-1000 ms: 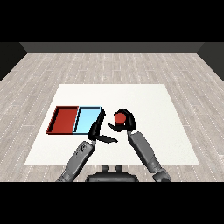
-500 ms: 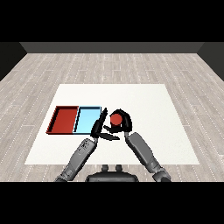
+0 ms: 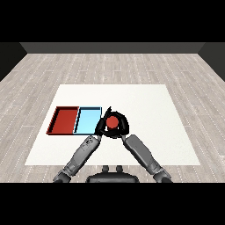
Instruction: Pick the red can and put it in the red box
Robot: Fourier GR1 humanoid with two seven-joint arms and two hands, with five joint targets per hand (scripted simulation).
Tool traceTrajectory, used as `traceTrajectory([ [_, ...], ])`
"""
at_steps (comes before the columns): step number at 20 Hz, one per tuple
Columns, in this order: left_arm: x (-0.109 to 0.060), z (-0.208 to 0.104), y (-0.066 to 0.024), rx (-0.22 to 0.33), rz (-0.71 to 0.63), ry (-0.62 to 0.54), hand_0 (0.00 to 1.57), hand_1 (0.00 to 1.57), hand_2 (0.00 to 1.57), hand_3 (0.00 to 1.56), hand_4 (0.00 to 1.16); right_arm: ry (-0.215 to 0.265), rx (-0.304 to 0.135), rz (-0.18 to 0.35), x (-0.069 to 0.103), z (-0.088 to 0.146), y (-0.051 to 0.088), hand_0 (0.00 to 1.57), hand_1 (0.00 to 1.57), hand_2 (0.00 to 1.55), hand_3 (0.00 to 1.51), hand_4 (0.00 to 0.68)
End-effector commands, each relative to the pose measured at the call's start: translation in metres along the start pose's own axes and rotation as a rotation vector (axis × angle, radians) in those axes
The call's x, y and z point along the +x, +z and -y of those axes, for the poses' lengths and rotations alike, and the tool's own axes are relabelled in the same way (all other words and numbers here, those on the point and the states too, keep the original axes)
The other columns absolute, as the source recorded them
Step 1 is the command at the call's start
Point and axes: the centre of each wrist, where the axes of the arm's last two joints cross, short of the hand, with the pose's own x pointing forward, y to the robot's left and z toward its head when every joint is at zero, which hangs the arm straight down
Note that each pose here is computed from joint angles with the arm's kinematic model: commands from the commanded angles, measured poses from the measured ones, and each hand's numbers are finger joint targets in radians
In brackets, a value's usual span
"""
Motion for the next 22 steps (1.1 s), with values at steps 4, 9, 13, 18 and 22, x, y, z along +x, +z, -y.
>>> traceTrajectory([
  [4,-0.009,0.013,-0.0052,-0.002,-0.005,-0.003,0.00,0.00,0.00,0.00,0.00,-0.014,0.015,0.008,-0.001,-0.008,-0.023,1.45,1.45,1.45,1.40,0.555],
  [9,0.005,0.014,0.0051,0.090,-0.004,-0.068,0.77,0.77,0.78,0.00,0.55,-0.023,0.015,0.028,0.006,-0.024,-0.017,1.51,1.51,1.47,1.41,0.512],
  [13,-0.013,0.022,0.0072,0.092,-0.035,-0.047,1.55,1.55,1.48,1.38,0.87,-0.025,0.020,0.033,-0.006,-0.012,-0.009,1.50,1.50,1.45,1.40,0.523],
  [18,0.017,0.031,-0.0180,0.100,-0.061,-0.070,1.57,1.57,1.54,1.45,1.00,-0.039,0.028,0.057,0.010,-0.012,-0.010,1.47,1.47,1.44,1.39,0.561],
  [22,-0.010,0.026,0.0069,0.123,-0.034,-0.075,1.57,1.57,1.48,1.36,0.85,-0.040,0.029,0.035,0.007,-0.022,-0.010,1.50,1.50,1.44,1.39,0.560],
])
